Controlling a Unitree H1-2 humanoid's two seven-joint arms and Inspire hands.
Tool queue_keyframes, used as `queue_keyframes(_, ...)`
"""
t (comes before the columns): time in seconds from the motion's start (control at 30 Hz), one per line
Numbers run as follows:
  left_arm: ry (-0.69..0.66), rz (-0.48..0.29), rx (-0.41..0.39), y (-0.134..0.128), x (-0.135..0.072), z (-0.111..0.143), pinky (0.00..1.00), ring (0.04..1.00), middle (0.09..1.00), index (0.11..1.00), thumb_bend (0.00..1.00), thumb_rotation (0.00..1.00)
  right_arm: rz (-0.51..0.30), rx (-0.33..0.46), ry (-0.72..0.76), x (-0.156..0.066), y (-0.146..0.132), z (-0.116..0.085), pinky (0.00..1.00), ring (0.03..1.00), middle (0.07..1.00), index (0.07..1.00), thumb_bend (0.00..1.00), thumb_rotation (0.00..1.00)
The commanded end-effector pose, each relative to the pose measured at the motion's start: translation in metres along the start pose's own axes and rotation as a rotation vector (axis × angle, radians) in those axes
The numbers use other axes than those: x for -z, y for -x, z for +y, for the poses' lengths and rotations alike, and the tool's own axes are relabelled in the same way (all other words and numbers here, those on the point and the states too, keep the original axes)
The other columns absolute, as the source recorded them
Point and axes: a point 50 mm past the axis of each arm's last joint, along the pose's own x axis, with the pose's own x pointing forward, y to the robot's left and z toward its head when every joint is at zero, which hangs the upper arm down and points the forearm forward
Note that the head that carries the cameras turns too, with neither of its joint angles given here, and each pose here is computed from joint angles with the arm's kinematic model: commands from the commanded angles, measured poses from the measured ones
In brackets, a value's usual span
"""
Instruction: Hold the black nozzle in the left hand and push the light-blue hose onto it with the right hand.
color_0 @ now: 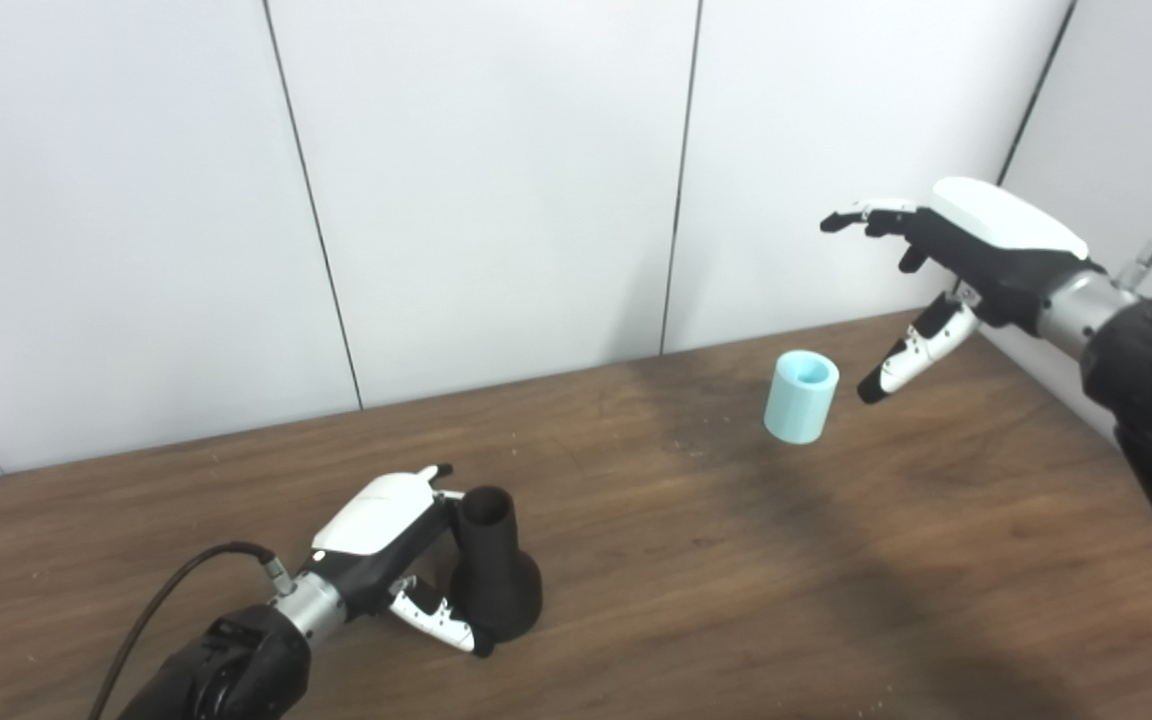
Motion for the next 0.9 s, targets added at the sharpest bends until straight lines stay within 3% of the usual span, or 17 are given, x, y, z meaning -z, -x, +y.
queue_keyframes(0.0, -0.046, 0.198, 0.192, 0.038, 0.049, -0.041, 1.00, 0.621, 0.478, 0.485, 0.53, 0.00, 0.011, 0.048, 0.037, -0.004, -0.006, -0.019, 0.67, 0.841, 0.908, 0.859, 0.93, 0.18)
queue_keyframes(0.17, -0.041, 0.221, 0.160, 0.048, 0.064, -0.041, 1.00, 0.612, 0.466, 0.490, 0.53, 0.00, 0.031, 0.008, 0.064, -0.009, -0.021, -0.011, 0.66, 0.851, 0.914, 0.869, 0.94, 0.20)
queue_keyframes(0.33, -0.039, 0.239, 0.169, 0.054, 0.069, -0.047, 1.00, 0.611, 0.458, 0.494, 0.53, 0.00, 0.070, -0.030, 0.032, -0.004, -0.048, 0.007, 0.63, 0.870, 0.933, 0.877, 0.93, 0.17)
queue_keyframes(0.63, -0.043, 0.186, 0.154, 0.055, 0.071, -0.048, 1.00, 0.578, 0.451, 0.493, 0.53, 0.00, 0.156, -0.102, -0.009, 0.000, -0.088, 0.027, 0.74, 0.905, 0.956, 0.896, 0.94, 0.18)
queue_keyframes(0.87, -0.050, 0.179, 0.161, 0.054, 0.071, -0.045, 1.00, 0.583, 0.451, 0.493, 0.53, 0.00, 0.214, -0.107, -0.036, 0.007, -0.104, 0.035, 0.75, 0.911, 0.961, 0.903, 0.94, 0.18)
